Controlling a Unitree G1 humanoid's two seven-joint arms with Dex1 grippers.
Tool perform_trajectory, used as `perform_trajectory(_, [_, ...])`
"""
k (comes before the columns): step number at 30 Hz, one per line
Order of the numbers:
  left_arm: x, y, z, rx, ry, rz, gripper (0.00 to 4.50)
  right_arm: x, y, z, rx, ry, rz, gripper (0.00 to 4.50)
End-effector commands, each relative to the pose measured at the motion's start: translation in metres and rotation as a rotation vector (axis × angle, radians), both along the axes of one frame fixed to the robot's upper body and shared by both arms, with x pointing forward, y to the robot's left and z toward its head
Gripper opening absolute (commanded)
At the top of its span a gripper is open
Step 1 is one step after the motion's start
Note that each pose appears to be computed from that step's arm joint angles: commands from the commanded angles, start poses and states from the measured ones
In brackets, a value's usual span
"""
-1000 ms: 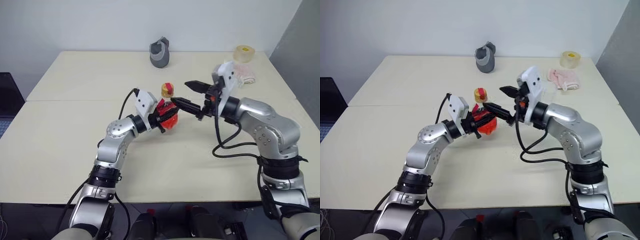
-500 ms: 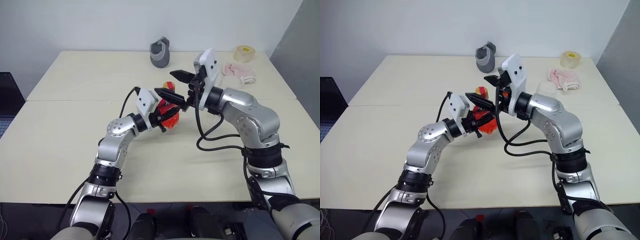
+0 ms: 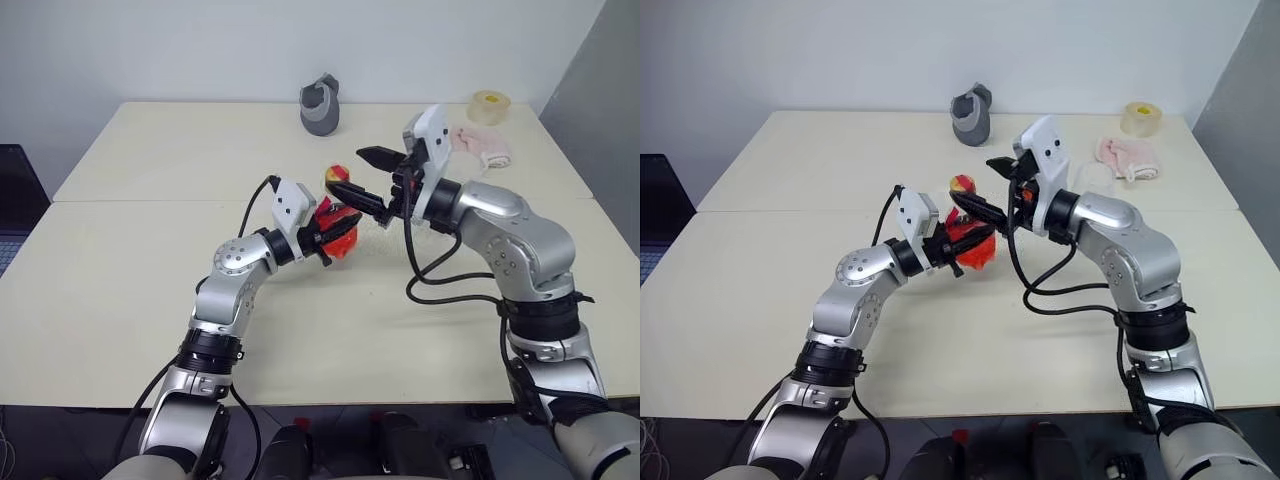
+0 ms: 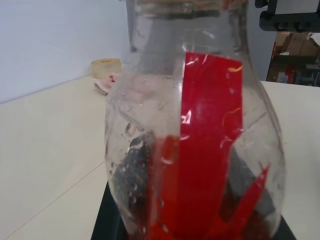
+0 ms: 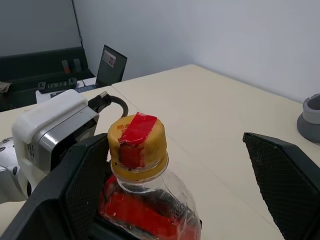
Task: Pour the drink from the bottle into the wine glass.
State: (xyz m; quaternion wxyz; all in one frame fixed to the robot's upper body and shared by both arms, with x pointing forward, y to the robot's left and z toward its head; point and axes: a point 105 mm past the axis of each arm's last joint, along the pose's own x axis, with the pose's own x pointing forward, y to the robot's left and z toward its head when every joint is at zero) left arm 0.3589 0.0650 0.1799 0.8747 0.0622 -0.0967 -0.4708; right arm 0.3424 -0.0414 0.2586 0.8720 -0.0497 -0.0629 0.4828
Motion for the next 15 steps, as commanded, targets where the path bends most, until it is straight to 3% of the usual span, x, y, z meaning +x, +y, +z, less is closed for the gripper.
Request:
perform_trajectory(1, [-0.001, -0.004, 0.023, -0.022, -0.082, -0.015, 1.03, -0.006, -0.008, 0.013, 0.015, -0.047, -0.006, 4.49])
perform_trajectory(15, [-0.002, -0.004, 0.022, -0.026, -0.081, -0.017, 1.03, -0.020, -0.013, 0.014, 0.032, -0.008, 0.054, 4.49])
